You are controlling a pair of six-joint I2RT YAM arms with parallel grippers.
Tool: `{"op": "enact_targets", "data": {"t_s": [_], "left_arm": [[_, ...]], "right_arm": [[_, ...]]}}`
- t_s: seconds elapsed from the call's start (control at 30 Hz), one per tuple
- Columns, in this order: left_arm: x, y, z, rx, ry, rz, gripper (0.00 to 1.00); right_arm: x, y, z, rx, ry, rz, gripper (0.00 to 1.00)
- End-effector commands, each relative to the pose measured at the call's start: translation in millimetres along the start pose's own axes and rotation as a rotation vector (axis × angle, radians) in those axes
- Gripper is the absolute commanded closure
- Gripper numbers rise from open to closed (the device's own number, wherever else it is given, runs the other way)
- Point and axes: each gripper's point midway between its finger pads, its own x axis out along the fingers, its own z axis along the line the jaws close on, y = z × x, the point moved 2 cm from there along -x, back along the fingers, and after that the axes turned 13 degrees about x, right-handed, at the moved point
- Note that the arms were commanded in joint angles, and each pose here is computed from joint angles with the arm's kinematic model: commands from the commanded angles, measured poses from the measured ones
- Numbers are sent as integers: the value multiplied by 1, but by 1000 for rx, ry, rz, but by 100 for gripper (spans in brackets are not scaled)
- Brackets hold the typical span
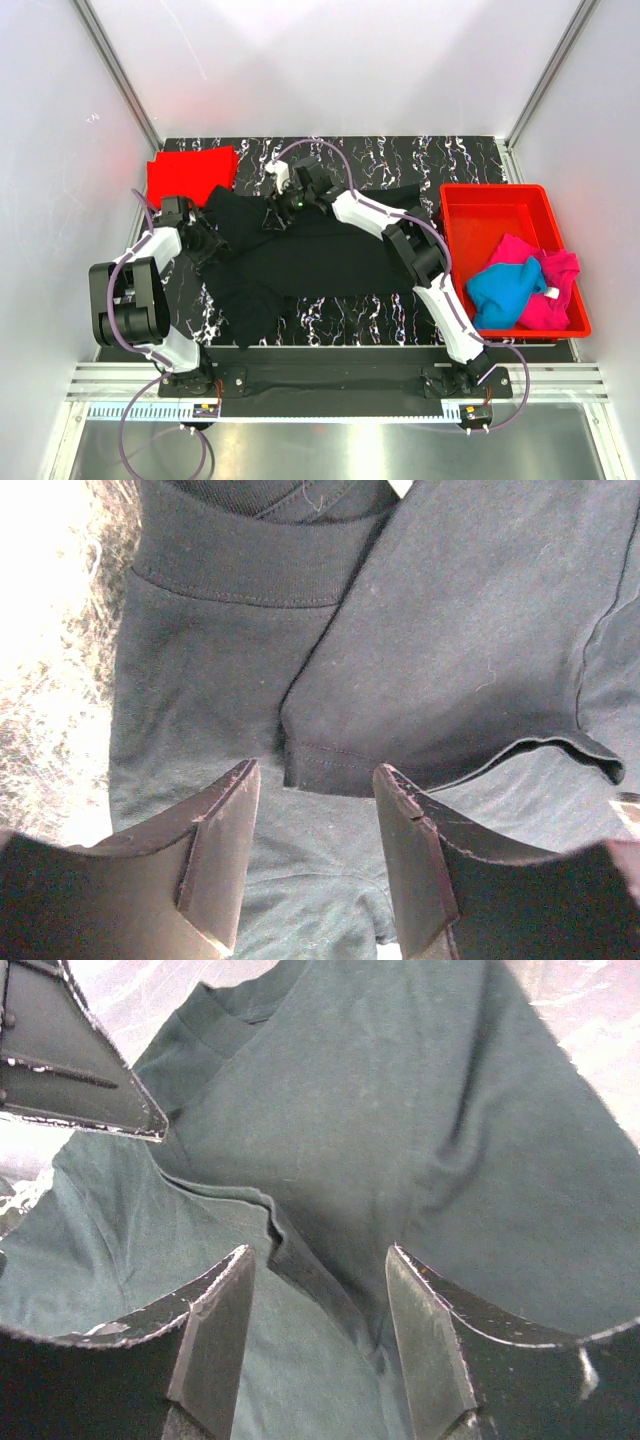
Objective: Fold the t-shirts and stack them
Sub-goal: Fold the tshirt
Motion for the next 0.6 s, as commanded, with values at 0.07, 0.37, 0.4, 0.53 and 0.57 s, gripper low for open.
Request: {"op": "enact_targets", "data": {"t_s": [0.07,0.37,0.4,0.53,0.57], "left_arm": [[1,-11,-8,19,12,-49,49],[10,-2,-16,13,38,-22,64],[10,-2,-16,12,36,-21,75],[7,-3,-16,13,24,-28,100],[5,-3,-16,11,23,-31,100]], "right_arm": [[15,-9,22,-110,-58,-14,39],[16,-9,25,-121,-49,-29,65],[16,-10,25,-121,-46,-31,70],[10,-16,28,-128,-30,-51,93],[9,-18,29,-127,-30,-56,100]]}}
